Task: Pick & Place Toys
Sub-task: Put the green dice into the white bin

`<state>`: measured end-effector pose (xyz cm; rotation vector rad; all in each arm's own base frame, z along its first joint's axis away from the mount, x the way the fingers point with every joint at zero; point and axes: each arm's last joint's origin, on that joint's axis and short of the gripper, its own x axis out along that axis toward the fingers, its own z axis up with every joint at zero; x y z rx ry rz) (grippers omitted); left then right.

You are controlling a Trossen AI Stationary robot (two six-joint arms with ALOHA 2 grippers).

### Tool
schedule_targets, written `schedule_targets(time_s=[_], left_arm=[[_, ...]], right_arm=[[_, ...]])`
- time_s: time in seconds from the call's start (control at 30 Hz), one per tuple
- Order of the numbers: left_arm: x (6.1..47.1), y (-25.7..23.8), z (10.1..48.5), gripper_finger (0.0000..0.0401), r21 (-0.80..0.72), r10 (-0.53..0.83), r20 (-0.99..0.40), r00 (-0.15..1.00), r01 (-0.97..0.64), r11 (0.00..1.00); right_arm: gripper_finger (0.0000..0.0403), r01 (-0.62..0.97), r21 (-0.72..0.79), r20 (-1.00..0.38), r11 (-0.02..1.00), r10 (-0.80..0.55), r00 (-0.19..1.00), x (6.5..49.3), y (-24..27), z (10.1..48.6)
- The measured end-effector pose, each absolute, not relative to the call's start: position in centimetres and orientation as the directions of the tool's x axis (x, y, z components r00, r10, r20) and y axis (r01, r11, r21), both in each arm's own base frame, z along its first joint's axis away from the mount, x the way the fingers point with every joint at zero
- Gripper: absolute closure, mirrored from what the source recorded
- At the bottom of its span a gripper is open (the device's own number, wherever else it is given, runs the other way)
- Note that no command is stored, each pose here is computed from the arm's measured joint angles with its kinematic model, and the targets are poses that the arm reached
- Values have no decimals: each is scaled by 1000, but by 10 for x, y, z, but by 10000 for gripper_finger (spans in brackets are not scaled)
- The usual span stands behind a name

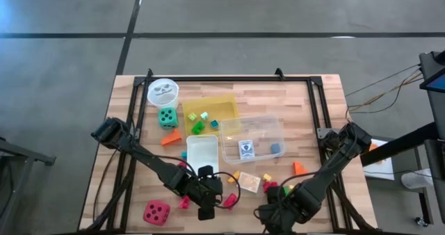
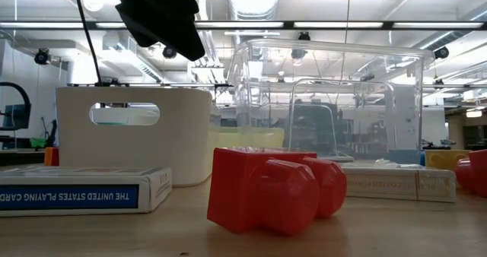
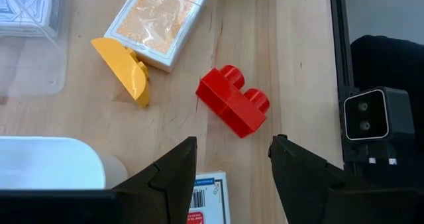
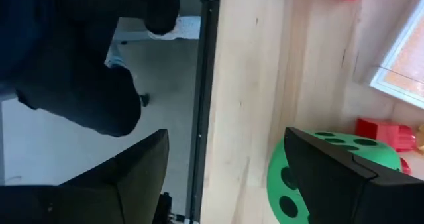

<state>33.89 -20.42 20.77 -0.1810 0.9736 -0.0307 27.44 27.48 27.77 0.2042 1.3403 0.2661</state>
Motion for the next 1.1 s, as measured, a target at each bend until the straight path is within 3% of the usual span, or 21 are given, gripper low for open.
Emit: schedule_targets(time_s=[0.4,0.67,0.83,1.1], left_arm=[[339,-204,208,215,-166,-107,-820,562,-55,985],[338,-204,207,215,-161,-103,-825,556,-57,985],[338,-204,207,215,-160,-102,-826,555,-57,985],[338,-203,207,215,-158,-100,-828,552,-57,986]], right_arm=[[103,53,273,-949,960,260,176,271,271,262],[10,116,238,-962,964,218,166,269,268,251],[29,272,210,-965,939,153,214,270,266,250],[41,185,264,-962,946,244,123,274,261,251]])
